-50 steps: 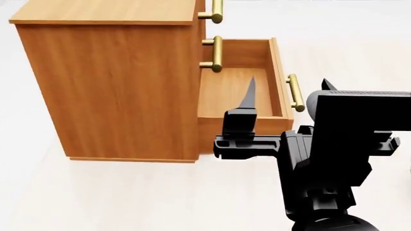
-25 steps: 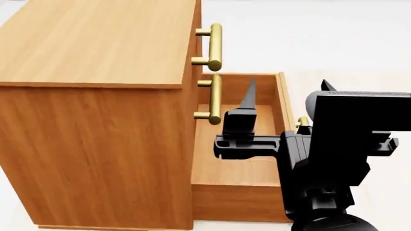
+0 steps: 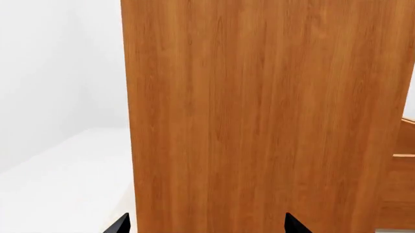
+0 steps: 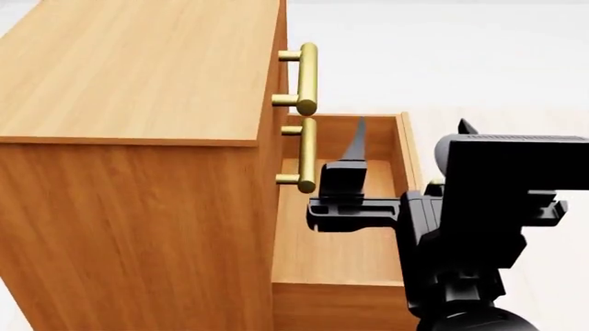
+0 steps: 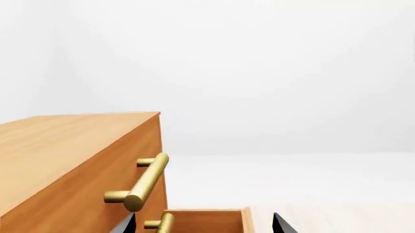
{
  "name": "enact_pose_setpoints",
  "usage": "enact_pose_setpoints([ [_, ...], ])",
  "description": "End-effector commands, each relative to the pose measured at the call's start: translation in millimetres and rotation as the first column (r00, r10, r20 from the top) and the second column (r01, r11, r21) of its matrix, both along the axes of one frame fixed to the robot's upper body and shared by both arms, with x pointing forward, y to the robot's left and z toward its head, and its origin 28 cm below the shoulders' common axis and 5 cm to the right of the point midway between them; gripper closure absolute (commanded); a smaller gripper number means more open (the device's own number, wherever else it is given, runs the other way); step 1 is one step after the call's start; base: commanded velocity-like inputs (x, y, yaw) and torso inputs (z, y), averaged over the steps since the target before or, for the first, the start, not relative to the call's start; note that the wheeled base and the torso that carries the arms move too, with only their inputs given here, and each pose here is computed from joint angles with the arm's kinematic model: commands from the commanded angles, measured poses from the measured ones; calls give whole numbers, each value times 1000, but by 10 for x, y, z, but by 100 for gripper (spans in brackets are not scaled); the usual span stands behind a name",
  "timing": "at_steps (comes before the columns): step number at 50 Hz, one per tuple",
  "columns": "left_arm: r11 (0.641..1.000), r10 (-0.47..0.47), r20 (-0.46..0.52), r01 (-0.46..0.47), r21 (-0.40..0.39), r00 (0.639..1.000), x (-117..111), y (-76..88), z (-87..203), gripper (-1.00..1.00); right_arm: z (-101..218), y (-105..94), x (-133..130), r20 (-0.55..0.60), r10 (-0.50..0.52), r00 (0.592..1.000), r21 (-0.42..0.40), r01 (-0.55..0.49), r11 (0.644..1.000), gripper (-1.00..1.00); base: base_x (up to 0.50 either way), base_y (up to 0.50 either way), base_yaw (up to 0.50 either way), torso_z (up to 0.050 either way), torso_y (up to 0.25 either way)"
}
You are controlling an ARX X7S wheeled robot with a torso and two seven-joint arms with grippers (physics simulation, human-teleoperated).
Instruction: Put the bowl in the bottom drawer of the cabinet and close it.
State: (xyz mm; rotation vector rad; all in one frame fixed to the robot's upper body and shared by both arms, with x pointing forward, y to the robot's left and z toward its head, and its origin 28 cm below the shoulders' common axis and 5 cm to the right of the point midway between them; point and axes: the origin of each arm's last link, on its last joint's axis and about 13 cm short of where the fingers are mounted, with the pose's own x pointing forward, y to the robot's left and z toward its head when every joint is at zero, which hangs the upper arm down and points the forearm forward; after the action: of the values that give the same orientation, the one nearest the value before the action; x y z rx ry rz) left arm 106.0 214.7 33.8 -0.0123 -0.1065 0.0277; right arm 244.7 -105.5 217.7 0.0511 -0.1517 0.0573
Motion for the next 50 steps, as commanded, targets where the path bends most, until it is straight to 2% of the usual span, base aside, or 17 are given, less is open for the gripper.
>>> enact_pose_setpoints([
  [1, 1000, 0, -1, 0, 0, 1000, 2, -1, 0, -100, -72, -25, 31, -23, -11, 1000, -22, 10, 1000, -100, 0, 0, 0, 0, 0],
  [11, 1000, 0, -1, 0, 2, 1000, 4, -4, -4, -100, -174, -94, 132, -59, -46, 997, -31, 45, 999, -100, 0, 0, 0, 0, 0],
  [13, 1000, 0, 0, 0, 2, 1000, 3, -4, -8, -100, -204, -108, 160, -75, -63, 995, -59, 58, 997, -100, 0, 0, 0, 0, 0],
  [15, 1000, 0, -1, 0, 1, 1000, 3, -3, -5, -100, -217, -116, 173, -84, -51, 995, -53, 47, 998, -100, 0, 0, 0, 0, 0],
  [19, 1000, 0, 0, 0, 1, 1000, 0, -2, -4, -100, -247, -130, 227, -100, -97, 990, -89, 88, 992, -100, 0, 0, 0, 0, 0],
  [22, 1000, 0, 0, 0, 1, 1000, 1, -2, -6, -100, -253, -139, 260, -107, -102, 989, -85, 93, 992, -100, 0, 0, 0, 0, 0],
  [23, 1000, 1, 2, -1, 5, 1000, 0, -3, -7, -100, -266, -146, 285, -112, -125, 986, -113, 112, 987, -100, 0, 0, 0, 0, 0],
  [25, 1000, 2, 0, -2, 3, 1000, 1, -1, -1, -100, -273, -147, 295, -140, -107, 984, -96, 94, 991, -100, 0, 0, 0, 0, 0],
  [28, 1000, 2, 0, -2, 2, 1000, -2, -1, -1, -100, -294, -153, 345, -150, -158, 976, -134, 138, 981, -100, 0, 0, 0, 0, 0],
  [29, 1000, 2, 0, -2, 1, 1000, -3, 0, 3, -100, -306, -156, 361, -168, -133, 977, -117, 114, 987, -100, 0, 0, 0, 0, 0],
  [36, 1000, 2, 0, -2, 1, 1000, -1, 2, 0, -100, -343, -188, 450, -244, -178, 953, -109, 155, 982, -100, 0, 0, 0, 0, 0],
  [41, 1000, 2, 1, -2, 3, 1000, 1, 4, -9, -100, -363, -196, 483, -319, -111, 941, -100, 83, 992, -100, 0, 0, 0, 0, 0],
  [45, 1000, 2, 2, -2, 3, 1000, -2, 1, -7, -100, -376, -204, 517, -356, -125, 926, -95, 97, 991, -100, 0, 0, 0, 0, 0],
  [47, 1000, 3, 1, -3, 2, 1000, 1, 3, -6, -100, -387, -205, 530, -339, -140, 930, -111, 108, 988, -100, 0, 0, 0, 0, 0],
  [50, 1000, 1, 2, -1, 3, 1000, -2, 2, -12, -100, -383, -202, 527, -364, -101, 926, -115, 63, 991, -100, 0, 0, 0, 0, 0],
])
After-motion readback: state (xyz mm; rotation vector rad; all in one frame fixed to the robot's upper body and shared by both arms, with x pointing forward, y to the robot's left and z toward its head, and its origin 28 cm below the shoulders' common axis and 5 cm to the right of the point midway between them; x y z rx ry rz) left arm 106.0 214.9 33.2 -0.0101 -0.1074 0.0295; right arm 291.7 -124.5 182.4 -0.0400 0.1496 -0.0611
